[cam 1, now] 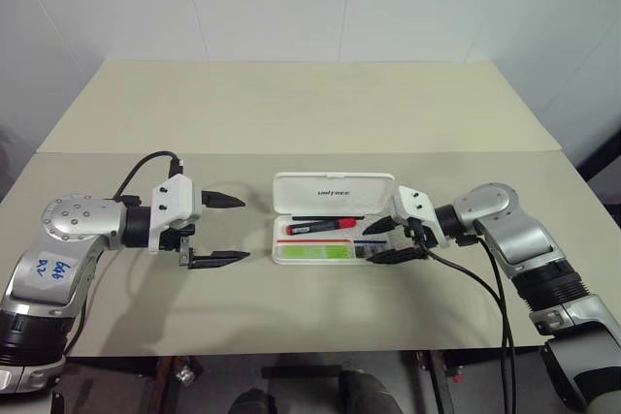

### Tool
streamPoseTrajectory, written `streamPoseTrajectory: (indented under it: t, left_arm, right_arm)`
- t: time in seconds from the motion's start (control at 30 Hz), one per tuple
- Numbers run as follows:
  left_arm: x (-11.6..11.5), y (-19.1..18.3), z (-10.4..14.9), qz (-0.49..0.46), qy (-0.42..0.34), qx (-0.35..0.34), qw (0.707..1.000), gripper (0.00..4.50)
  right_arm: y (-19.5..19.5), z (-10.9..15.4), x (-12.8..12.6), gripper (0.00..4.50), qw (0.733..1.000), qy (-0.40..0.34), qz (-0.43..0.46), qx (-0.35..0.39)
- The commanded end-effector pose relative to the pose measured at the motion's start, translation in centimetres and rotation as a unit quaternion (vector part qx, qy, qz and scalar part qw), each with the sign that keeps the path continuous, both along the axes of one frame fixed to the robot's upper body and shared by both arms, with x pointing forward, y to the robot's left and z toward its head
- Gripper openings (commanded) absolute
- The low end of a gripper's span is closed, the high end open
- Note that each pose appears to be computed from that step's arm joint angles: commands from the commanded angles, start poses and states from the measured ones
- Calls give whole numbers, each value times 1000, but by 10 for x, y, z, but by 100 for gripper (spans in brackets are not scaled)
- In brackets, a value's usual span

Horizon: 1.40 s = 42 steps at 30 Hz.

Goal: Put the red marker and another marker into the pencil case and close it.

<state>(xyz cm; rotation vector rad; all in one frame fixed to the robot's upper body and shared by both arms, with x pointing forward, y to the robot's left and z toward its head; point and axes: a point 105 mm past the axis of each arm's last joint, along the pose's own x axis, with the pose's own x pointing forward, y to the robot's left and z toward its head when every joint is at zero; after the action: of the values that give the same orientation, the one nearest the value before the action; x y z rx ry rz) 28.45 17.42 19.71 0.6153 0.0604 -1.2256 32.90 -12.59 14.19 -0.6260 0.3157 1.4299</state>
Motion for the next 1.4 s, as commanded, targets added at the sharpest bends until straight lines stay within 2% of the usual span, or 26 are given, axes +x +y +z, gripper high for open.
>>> streamPoseTrajectory:
  t: [0.03,0.07,0.3,0.57,0.67,0.83,1.0,1.03,1.17,1.4]
  left_arm:
    - [1,-2,8,-7,-15,-3,1000,450]
    - [1,-2,7,-8,-15,-3,1000,450]
    - [4,0,11,-11,-19,-7,1000,450]
    - [9,12,21,6,-17,-37,999,450]
    - [12,16,26,11,-18,-52,998,365]
    - [14,14,30,8,-17,-72,997,192]
    - [16,11,31,10,-20,-81,996,21]
    - [16,11,31,11,-20,-83,996,2]
    - [22,10,32,21,-26,-87,996,2]
    - [55,5,41,84,-46,-108,989,2]
  right_arm:
    - [2,21,-4,419,999,-27,13,25]
    - [2,25,-5,447,999,-30,15,34]
    - [-9,59,-18,447,992,-40,-7,117]
    - [-51,87,-31,447,982,-76,-90,150]
    - [-59,90,-34,450,980,-82,-106,147]
    - [-63,96,-30,450,974,-103,-129,156]
    - [-58,88,-29,450,975,-102,-126,152]
    - [-57,88,-29,450,975,-101,-126,153]
    - [-55,90,-27,450,973,-107,-129,160]
    - [-57,88,-23,450,970,-110,-140,163]
